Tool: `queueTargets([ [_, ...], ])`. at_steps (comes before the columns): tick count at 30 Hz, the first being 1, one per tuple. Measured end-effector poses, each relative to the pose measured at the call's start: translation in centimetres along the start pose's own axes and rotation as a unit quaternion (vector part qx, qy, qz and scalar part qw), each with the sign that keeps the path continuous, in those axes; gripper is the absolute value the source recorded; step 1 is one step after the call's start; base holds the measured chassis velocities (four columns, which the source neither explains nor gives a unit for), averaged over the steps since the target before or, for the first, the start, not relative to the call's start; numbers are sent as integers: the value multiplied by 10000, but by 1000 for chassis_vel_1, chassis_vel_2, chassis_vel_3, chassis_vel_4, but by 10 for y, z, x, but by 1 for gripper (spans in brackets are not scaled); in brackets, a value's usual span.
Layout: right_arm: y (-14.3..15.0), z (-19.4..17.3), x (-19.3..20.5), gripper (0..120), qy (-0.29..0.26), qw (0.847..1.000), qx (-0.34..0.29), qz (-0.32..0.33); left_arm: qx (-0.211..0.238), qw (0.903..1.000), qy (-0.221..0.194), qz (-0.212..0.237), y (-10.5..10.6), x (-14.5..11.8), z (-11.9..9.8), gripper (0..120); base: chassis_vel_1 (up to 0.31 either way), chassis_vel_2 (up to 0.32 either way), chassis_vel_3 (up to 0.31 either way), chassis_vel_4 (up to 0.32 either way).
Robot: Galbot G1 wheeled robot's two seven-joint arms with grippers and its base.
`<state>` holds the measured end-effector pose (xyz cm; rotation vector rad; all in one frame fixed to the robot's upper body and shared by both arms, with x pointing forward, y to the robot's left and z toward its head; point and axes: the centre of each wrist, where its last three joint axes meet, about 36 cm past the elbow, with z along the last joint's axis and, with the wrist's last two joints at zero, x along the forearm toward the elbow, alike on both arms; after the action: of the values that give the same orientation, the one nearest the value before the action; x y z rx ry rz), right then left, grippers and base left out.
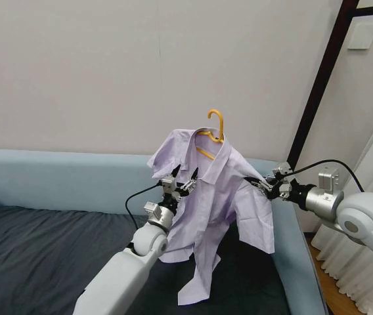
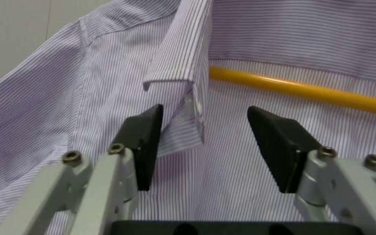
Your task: Pick up the clothes from the sofa and hang them on the clothes hanger.
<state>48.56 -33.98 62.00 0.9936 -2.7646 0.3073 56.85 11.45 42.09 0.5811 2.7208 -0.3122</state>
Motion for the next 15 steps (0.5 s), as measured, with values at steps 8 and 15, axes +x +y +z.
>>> queueTargets([
  [8,2,-1,1,1,-28,10000,20,69,13,9998,-207,44,-6,-5,-5,24,0,0,0,0],
  [15,1,-1,-1,1,16,9992,7,400,135,9988,-456,154,-12,-11,-21,0,0,0,0,0],
])
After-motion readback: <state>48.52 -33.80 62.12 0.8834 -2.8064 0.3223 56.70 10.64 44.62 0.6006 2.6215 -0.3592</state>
